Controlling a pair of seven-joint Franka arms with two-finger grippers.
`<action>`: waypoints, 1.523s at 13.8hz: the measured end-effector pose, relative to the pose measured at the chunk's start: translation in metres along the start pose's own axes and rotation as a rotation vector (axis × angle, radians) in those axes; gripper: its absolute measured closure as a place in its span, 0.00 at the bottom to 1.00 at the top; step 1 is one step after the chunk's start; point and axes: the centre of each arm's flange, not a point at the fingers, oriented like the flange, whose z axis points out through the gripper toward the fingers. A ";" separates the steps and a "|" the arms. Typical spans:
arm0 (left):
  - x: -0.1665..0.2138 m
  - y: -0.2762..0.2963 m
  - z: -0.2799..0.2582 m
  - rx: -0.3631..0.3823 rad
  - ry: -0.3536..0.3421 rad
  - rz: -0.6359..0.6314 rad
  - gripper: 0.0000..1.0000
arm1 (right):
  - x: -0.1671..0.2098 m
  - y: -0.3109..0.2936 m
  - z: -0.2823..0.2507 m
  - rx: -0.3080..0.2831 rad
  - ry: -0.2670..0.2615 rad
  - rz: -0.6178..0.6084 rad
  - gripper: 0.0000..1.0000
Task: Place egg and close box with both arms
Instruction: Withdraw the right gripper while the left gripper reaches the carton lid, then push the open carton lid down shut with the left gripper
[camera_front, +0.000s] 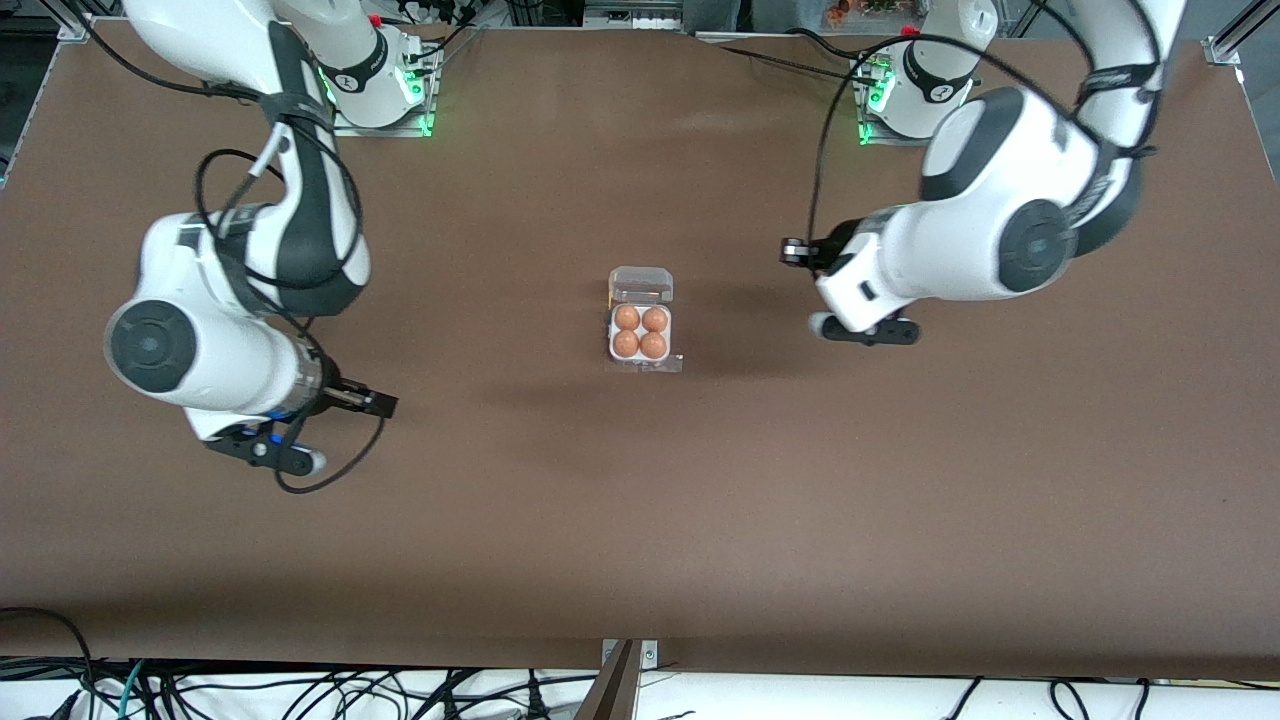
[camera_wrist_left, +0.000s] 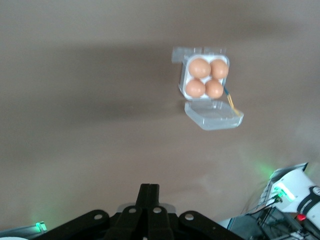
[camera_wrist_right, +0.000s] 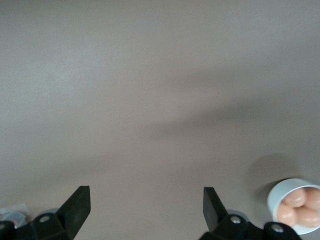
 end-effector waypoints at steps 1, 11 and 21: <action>0.002 0.010 0.017 0.012 -0.026 0.012 0.99 | 0.003 0.019 -0.011 -0.009 0.008 -0.033 0.00; 0.032 0.079 0.158 0.028 -0.228 -0.046 0.99 | -0.080 0.146 -0.157 0.001 0.155 -0.130 0.00; 0.027 0.119 0.238 0.074 -0.227 -0.154 0.99 | -0.100 0.164 -0.139 0.008 0.148 -0.112 0.00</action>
